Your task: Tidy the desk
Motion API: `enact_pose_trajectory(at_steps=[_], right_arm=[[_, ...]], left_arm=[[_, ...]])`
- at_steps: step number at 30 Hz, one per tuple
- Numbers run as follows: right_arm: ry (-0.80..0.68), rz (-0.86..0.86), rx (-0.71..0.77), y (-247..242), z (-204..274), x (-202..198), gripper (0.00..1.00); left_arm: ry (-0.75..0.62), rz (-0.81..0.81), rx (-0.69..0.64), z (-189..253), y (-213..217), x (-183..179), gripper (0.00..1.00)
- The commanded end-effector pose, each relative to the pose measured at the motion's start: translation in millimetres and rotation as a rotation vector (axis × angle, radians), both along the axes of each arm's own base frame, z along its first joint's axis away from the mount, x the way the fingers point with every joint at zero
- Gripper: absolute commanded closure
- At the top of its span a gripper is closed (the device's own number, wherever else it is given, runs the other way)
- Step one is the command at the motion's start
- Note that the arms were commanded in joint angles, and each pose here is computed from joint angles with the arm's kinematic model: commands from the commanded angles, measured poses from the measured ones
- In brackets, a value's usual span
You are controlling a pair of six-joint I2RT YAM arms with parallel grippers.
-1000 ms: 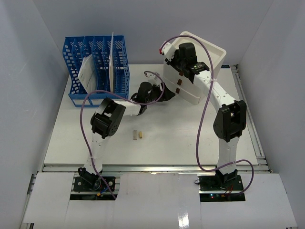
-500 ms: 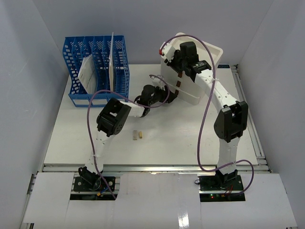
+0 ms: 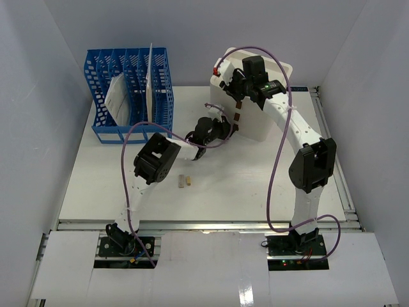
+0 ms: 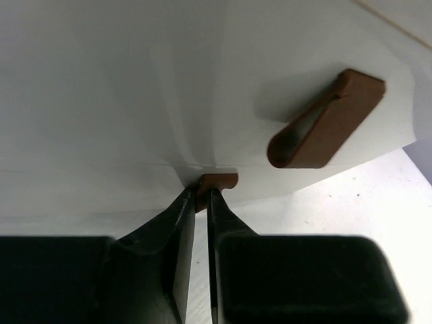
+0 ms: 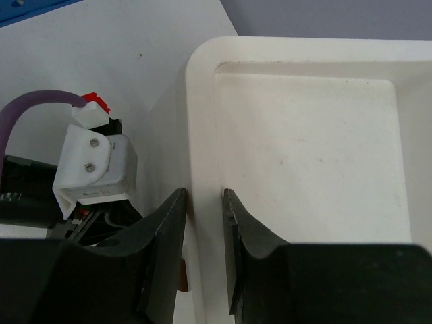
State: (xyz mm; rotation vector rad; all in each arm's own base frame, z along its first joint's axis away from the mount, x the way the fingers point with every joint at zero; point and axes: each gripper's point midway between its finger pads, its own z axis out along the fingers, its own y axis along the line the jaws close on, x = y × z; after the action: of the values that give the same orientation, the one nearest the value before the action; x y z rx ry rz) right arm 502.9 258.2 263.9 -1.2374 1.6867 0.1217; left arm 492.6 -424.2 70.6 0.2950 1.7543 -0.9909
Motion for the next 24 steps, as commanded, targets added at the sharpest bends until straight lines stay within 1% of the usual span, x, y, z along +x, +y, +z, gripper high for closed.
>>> enact_pose_trajectory(at_steps=[1,3,5,6,8,10,13,16,20,22,23,24], right_arm=[[0.197,0.087,0.019,25,-25,-53,0.81],[0.184,0.066,-0.003,21,-28,-48,0.81],[0.173,0.046,-0.009,15,-27,-42,0.80],[0.170,0.031,-0.013,11,-28,-36,0.80],[0.169,0.003,-0.020,3,-31,-27,0.80],[0.163,-0.028,-0.028,-7,-33,-15,0.80],[0.151,-0.062,-0.051,-19,-37,-4,0.80],[0.141,-0.096,-0.075,-31,-41,7,0.80],[0.133,-0.121,-0.081,-40,-42,17,0.80],[0.136,-0.119,-0.077,-41,-42,16,0.80],[0.147,-0.117,-0.073,-40,-45,14,0.79],[0.154,-0.110,-0.067,-39,-45,11,0.78]], left_arm=[[-0.056,0.026,-0.057,42,-3,6,0.89],[-0.053,0.034,-0.057,40,5,-1,0.99],[-0.083,0.042,-0.081,56,11,-8,1.00],[-0.065,0.037,-0.069,47,16,-16,1.00],[-0.089,0.025,-0.094,63,23,-29,1.00],[-0.070,0.015,-0.087,55,32,-46,1.00],[-0.071,0.008,-0.102,60,45,-67,1.00],[-0.041,0.002,-0.095,54,56,-87,1.00],[-0.011,-0.010,-0.100,47,62,-103,1.00],[-0.006,-0.016,-0.097,45,59,-100,1.00],[0.013,-0.017,-0.080,39,57,-98,0.95],[0.017,-0.021,-0.070,37,52,-93,0.82]])
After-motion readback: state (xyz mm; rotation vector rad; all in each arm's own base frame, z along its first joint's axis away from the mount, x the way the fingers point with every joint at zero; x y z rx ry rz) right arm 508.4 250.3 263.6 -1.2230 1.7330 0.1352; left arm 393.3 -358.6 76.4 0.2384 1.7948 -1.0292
